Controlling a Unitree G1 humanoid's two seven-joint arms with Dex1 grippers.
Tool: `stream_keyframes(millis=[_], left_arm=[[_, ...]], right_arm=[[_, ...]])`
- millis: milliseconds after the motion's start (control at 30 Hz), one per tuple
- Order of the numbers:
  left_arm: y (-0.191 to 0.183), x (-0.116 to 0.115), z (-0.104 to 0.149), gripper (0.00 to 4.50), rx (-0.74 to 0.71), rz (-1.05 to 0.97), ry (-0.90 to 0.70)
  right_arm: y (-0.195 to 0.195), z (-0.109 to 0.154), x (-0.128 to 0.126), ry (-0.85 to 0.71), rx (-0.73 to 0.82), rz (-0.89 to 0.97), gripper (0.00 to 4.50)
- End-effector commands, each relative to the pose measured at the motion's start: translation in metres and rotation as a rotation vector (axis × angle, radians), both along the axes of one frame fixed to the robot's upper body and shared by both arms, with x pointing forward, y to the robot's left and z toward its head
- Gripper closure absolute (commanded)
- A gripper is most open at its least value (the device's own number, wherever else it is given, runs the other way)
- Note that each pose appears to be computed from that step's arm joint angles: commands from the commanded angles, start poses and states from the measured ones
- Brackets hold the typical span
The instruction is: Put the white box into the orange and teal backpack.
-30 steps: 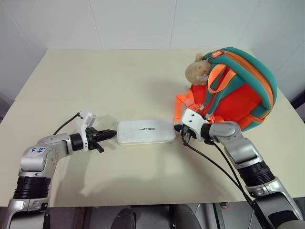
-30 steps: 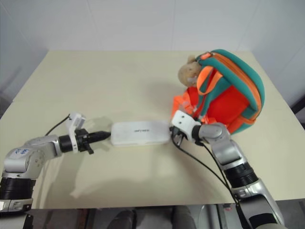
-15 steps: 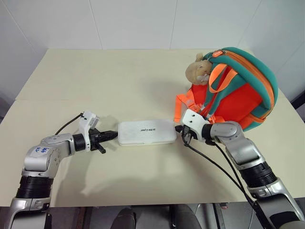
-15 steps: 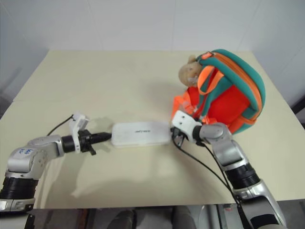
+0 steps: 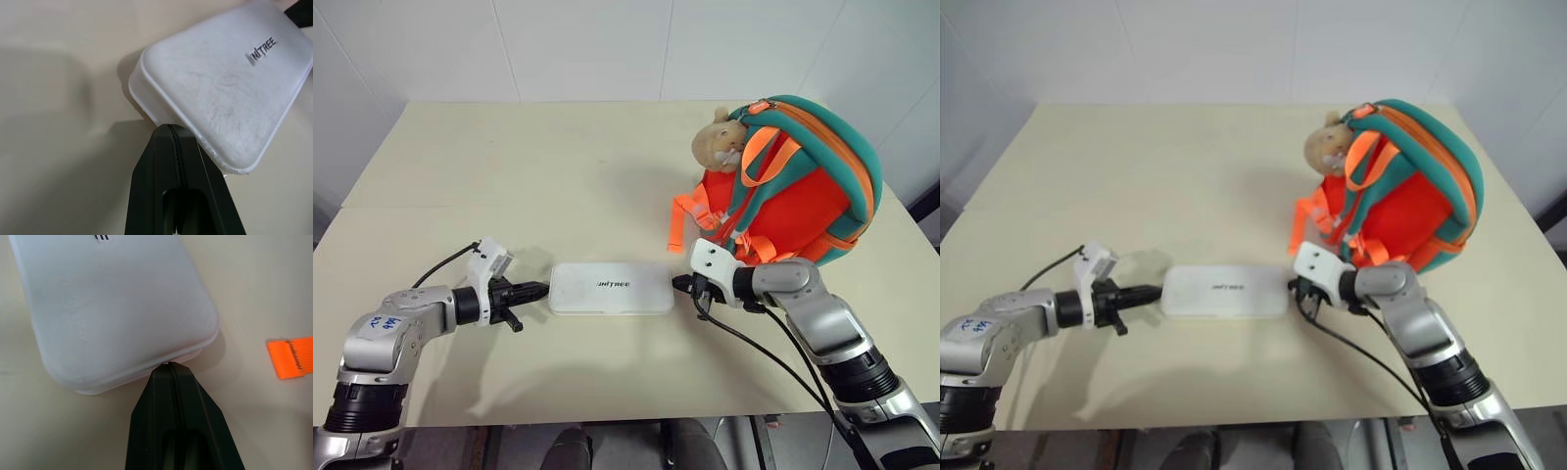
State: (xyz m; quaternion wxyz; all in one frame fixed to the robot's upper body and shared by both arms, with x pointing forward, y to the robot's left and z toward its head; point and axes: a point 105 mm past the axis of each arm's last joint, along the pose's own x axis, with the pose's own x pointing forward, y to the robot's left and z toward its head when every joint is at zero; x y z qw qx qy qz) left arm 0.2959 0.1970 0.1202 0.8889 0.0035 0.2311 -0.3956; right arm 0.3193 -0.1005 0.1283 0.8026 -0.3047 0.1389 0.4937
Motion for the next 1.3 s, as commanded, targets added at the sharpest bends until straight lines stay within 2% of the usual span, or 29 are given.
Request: stream_keyframes(millis=[33, 367, 667, 967, 1100, 1167, 1200, 1300], left_arm=[[-0.022, -0.012, 0.006, 4.50, -0.047, -0.107, -0.007], [-0.019, -0.024, 0.002, 4.50, -0.043, -0.083, 0.024], [-0.010, -0.014, 0.010, 4.50, -0.058, -0.027, -0.040], [-0.007, -0.015, 0.010, 4.50, -0.063, -0.052, -0.042], [-0.005, -0.013, 0.008, 3.67, -0.053, -0.047, -0.033], [-0.002, -0.012, 0.006, 3.03, -0.048, -0.039, -0.029], [0.001, -0.011, 0.007, 2.73, -0.044, -0.031, -0.027], [0.013, -0.007, 0.007, 1.77, -0.024, 0.010, -0.010]], right_arm=[[0.026, 0.013, -0.021, -0.009, 0.050, 0.148, 4.38], [0.026, 0.011, -0.030, 0.032, 0.054, 0.155, 4.38], [0.016, 0.008, -0.023, 0.026, 0.033, 0.115, 4.38], [-0.006, 0.008, -0.017, 0.021, -0.012, 0.060, 4.38], [-0.010, 0.009, -0.016, 0.017, -0.021, 0.055, 4.38], [-0.011, 0.009, -0.016, 0.018, -0.021, 0.056, 3.65], [-0.011, 0.010, -0.017, 0.020, -0.020, 0.054, 3.45], [-0.016, 0.012, -0.017, 0.018, -0.024, 0.036, 2.45]])
